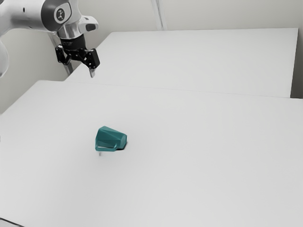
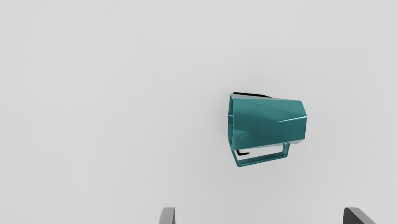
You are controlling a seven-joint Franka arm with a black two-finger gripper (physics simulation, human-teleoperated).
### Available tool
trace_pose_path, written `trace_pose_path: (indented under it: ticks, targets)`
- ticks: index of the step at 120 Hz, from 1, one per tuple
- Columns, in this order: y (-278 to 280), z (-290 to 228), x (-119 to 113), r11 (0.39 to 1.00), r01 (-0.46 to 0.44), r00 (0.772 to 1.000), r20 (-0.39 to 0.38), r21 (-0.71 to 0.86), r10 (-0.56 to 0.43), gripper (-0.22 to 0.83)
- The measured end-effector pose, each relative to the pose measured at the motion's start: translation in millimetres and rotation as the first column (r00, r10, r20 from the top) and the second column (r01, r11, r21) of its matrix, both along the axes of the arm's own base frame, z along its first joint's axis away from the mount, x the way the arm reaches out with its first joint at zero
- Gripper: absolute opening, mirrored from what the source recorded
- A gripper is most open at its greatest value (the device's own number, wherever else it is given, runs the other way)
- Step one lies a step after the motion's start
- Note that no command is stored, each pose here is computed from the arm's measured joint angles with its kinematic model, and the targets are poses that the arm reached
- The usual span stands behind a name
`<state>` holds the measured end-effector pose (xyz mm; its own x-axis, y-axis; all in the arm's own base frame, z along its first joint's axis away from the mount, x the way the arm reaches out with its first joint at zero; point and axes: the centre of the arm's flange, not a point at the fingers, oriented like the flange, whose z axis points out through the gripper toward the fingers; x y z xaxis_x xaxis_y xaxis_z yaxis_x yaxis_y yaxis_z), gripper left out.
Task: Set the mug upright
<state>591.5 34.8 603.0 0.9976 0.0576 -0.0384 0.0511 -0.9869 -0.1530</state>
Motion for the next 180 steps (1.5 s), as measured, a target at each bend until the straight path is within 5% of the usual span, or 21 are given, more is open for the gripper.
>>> trace_pose_path:
  ticks: [30, 52, 84, 123, 154, 180]
  targets:
    - [2, 22, -11, 1.0, -0.008, 0.999, 0.042, -0.028, 0.009, 0.6]
    - [60, 5, -19, 0.97, -0.139, 0.988, 0.039, -0.2, 0.15, 0.6]
    - [149, -54, -35, 0.794, -0.358, 0.92, -0.039, -0.492, 0.391, 0.6]
    - [200, -171, -48, 0.587, -0.477, 0.849, -0.169, -0.654, 0.501, 0.6]
    - [239, -247, -58, 0.528, -0.467, 0.859, -0.221, -0.71, 0.462, 0.6]
    - [247, -276, -66, 0.484, -0.395, 0.905, -0.24, -0.781, 0.351, 0.6]
